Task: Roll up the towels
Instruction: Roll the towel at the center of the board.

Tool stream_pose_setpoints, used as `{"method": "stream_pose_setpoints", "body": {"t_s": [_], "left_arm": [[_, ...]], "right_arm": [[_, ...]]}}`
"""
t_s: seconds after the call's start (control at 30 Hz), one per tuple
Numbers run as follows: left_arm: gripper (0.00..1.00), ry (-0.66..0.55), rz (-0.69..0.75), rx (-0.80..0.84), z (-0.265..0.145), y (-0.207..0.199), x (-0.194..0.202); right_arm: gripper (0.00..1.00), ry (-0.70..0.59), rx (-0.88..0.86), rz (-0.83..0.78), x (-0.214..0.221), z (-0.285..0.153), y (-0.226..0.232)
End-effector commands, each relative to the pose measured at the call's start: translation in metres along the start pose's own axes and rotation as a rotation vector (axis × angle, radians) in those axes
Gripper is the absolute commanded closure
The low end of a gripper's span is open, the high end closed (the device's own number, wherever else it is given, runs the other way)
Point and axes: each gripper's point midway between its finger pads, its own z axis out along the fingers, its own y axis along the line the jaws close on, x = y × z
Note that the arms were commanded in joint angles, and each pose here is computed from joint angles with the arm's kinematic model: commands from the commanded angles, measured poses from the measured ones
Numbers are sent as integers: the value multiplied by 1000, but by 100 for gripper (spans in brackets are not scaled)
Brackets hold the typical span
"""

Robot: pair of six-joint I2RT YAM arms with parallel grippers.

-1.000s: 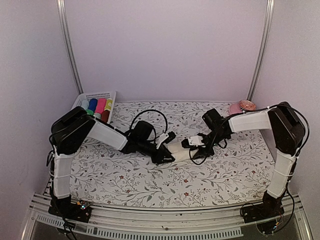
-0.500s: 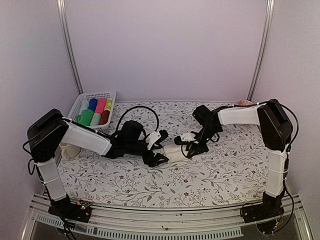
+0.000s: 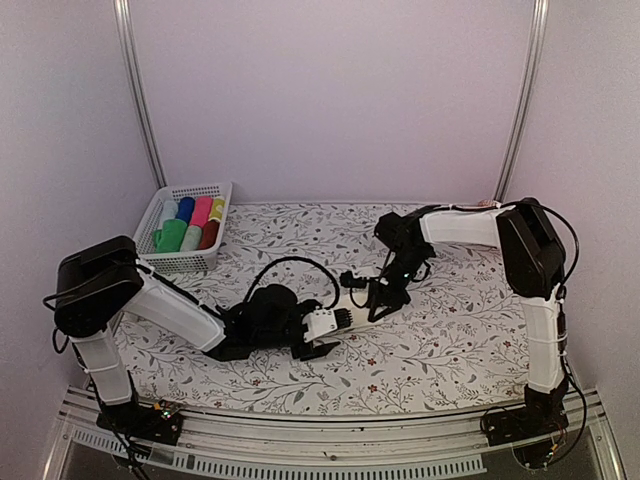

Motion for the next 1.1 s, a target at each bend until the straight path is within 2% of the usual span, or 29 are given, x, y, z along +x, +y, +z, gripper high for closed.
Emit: {"method": "stream_pose_setpoints", "body": {"t_s": [0.0, 0.13, 0.23, 0.5, 0.67, 0.77, 0.83, 0.93, 1.07], "left_arm": [[31, -53, 140, -141, 2, 13, -24], [35, -72, 182, -130, 6, 4, -30], [40, -42, 195, -108, 11, 0, -23], [43, 23, 204, -115, 22, -1, -8], [50, 51, 204, -122, 26, 0, -3], [60, 94, 202, -106, 34, -7, 13], [70, 105, 195, -98, 35, -8, 16], [87, 122, 172, -76, 37, -12, 19], [97, 153, 100, -38, 38, -17, 24]], "right_arm": [[75, 94, -126, 109, 20, 25, 26], [75, 102, -134, 117, 23, 28, 26], [75, 106, -143, 118, 24, 29, 27], [75, 109, -150, 114, 26, 30, 28], [75, 114, -153, 112, 28, 31, 29], [75, 115, -152, 109, 28, 32, 28], [74, 115, -144, 106, 28, 32, 27], [69, 105, -119, 90, 24, 27, 24], [60, 73, -52, 29, 14, 11, 23]]}}
